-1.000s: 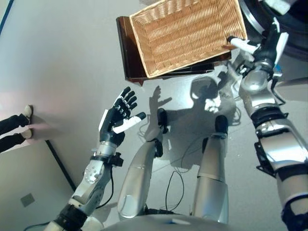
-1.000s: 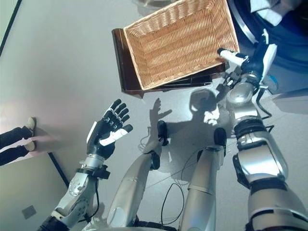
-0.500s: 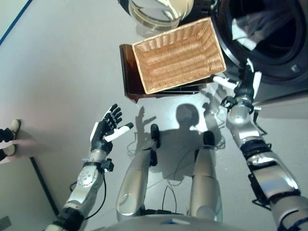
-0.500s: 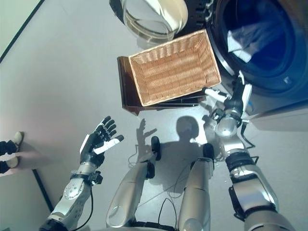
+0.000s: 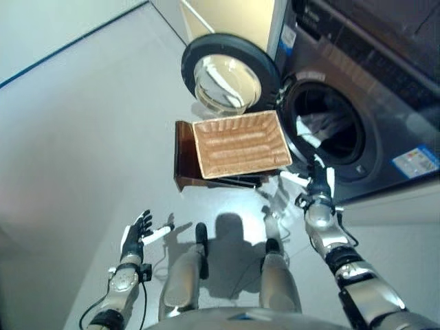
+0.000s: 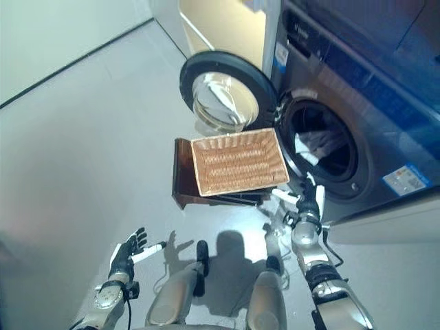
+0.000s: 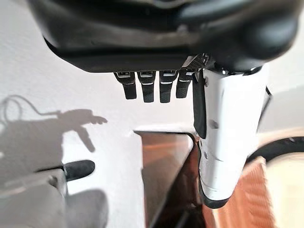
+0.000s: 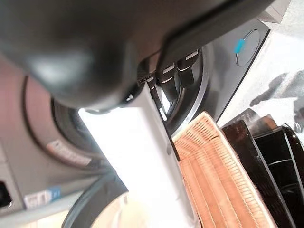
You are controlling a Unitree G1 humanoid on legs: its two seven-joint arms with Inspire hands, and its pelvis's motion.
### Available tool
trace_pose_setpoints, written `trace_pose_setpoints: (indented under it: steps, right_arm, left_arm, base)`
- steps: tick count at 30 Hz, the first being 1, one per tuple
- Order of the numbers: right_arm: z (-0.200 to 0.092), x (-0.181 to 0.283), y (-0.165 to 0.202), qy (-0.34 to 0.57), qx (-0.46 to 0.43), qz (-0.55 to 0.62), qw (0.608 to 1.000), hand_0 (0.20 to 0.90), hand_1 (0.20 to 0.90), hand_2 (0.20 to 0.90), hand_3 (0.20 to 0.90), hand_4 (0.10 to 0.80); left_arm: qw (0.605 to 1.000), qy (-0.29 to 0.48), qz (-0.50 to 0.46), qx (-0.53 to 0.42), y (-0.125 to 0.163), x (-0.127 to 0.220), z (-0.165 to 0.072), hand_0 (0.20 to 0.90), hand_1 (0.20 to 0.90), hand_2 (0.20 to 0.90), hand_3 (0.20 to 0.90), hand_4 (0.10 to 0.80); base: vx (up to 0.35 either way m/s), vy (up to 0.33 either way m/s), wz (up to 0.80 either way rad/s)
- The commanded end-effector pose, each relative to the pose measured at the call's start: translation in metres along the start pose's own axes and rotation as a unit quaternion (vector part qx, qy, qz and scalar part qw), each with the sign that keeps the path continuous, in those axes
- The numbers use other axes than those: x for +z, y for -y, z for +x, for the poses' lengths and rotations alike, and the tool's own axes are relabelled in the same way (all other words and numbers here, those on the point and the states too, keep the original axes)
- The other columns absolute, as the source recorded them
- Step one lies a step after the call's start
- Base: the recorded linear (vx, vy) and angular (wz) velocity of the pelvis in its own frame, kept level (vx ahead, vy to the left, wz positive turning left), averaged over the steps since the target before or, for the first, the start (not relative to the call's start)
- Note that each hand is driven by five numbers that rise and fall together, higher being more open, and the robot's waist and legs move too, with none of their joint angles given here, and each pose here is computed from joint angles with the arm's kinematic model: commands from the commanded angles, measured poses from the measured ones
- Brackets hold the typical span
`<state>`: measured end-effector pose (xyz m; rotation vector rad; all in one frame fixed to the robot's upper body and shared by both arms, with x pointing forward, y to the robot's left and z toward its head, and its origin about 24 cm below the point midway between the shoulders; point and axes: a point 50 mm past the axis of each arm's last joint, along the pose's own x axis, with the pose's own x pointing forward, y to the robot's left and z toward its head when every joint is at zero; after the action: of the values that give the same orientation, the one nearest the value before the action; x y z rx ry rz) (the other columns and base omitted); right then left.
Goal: Pick up the clothes and place them into the washing machine
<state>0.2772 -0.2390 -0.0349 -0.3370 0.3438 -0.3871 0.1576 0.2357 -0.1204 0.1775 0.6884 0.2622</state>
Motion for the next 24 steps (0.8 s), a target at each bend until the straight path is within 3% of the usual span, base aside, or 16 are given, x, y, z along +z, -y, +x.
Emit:
trace_pose_setpoints:
  steps: [1, 12, 24]
  right_arm:
    - [-0.002, 0.005, -0.005, 0.031, 0.013, 0.010, 0.999, 0.900, 0.900, 0.900, 0.900, 0.800]
    - [-0.069, -0.115, -0.016, -0.211, 0.038, -0.005, 0.977, 0.900, 0.900, 0.900, 0.900, 0.800]
    - [-0.115, -0.156, -0.026, -0.305, 0.063, -0.059, 0.948, 0.900, 0.900, 0.900, 0.900, 0.800]
  left_arm:
    - [0.997, 0.004, 0.049, 0.056, -0.021, 0.007, 0.009, 0.900, 0.900, 0.900, 0.900, 0.800]
    - [0.990, -0.106, 0.092, 0.031, -0.007, -0.037, -0.006, 0.900, 0.900, 0.900, 0.900, 0.800]
    - [0.982, -0.155, 0.104, -0.015, 0.021, -0.056, -0.018, 0.900, 0.900, 0.900, 0.900, 0.800]
  base:
    - [0.080, -0.051, 0.04]
    - [0.087, -0.016, -0.03]
    - [0.030, 0.008, -0.05]
